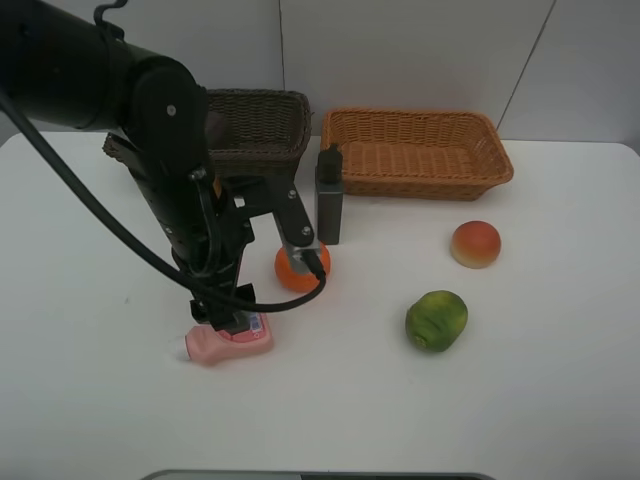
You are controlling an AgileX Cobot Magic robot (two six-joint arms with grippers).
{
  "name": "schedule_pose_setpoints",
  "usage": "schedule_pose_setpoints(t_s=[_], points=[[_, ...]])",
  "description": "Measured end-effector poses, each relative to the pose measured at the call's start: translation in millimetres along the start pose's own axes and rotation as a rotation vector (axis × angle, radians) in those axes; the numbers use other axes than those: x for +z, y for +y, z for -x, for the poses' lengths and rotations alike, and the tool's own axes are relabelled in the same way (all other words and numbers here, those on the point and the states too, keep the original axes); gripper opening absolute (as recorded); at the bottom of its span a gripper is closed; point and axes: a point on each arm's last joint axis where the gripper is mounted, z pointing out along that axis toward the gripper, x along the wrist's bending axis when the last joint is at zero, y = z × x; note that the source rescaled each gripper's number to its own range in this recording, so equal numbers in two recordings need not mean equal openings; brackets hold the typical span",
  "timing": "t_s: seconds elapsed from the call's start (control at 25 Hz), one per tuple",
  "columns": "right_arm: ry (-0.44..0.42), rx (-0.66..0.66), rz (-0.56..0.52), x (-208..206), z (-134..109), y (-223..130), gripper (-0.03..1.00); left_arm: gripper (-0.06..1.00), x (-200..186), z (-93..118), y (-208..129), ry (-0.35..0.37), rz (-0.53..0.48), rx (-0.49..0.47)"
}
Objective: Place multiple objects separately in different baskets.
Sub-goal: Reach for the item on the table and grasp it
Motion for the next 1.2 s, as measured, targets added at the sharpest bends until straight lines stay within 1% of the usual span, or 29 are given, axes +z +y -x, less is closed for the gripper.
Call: schedule_pose_setpoints(t_s=[0.16,0.4,0.64,0.88,1.2], points=[[0.0,0.0,0.0,0,0,0,0.86,1.0,1,4,4,0.003,0.007,-0.048],[0.0,0.0,0.0,0,0,0,0.86,1.0,22,12,-4,-0.022,-0.037,-0.086],[0.0,0.0,0.0,0,0,0,0.86,1.0,34,16,-14,0.001,-0.023,-0.08],[0.0,0.0,0.0,0,0,0,0.86,1.0,44,14,-12,0.01,-0.01,-0.082],[0.0,0.0,0.0,0,0,0,0.86,1.0,52,13,-12,0.005,-0.02,-0.083]])
